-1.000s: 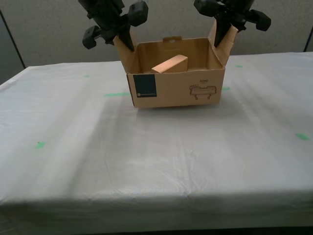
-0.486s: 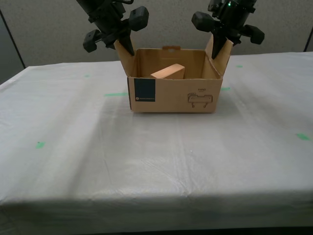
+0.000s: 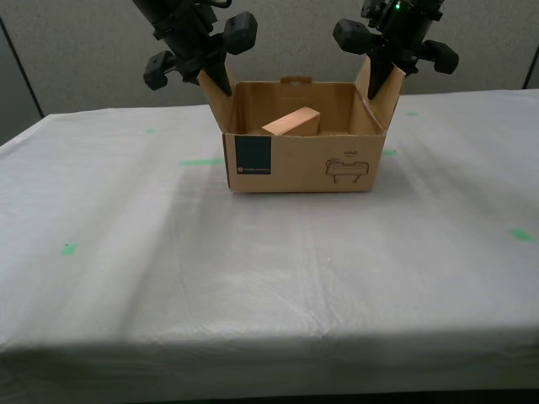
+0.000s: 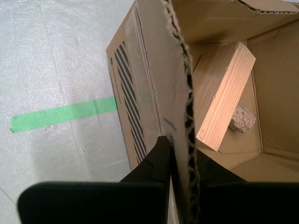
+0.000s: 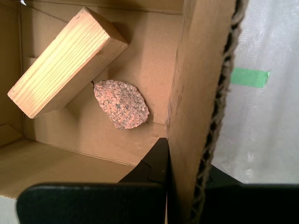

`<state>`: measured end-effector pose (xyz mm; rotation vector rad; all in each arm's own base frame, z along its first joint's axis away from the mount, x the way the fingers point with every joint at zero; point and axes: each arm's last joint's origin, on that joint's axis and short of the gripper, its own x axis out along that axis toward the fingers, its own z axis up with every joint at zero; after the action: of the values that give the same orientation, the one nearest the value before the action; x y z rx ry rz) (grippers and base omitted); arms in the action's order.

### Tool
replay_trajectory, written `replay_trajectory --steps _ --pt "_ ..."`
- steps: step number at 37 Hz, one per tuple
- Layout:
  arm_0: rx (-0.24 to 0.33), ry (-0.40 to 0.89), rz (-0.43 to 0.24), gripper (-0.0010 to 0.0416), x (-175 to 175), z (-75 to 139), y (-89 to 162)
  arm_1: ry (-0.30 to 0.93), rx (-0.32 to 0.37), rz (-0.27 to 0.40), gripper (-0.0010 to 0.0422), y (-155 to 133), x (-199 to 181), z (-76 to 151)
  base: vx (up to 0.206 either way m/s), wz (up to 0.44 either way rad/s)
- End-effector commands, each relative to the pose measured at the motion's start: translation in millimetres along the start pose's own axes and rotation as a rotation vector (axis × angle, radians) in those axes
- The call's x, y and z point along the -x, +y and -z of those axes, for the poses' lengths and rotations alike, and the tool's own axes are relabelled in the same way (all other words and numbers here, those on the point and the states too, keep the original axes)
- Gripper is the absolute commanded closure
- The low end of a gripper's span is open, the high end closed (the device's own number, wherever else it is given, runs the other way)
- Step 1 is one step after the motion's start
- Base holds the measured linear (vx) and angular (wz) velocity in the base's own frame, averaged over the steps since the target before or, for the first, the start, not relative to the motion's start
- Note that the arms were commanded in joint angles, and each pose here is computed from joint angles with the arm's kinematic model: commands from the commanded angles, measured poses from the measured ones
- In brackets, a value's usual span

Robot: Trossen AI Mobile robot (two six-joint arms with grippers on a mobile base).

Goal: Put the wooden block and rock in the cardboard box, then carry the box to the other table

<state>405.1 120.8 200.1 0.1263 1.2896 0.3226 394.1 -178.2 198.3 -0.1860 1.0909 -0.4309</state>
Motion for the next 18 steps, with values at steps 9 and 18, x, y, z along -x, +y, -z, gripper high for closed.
replay_trajectory --steps 9,18 --pt "0.003 -0.006 0.0 0.0405 0.8 -0.7 0.6 0.005 -0.002 0.001 0.0412 0.0 0.9 -0.1 0.0 0.0" --pt "-0.004 0.01 0.008 0.0379 0.8 0.9 0.2 0.039 0.006 -0.01 0.037 0.9 0.9 3.2 0.0 0.0"
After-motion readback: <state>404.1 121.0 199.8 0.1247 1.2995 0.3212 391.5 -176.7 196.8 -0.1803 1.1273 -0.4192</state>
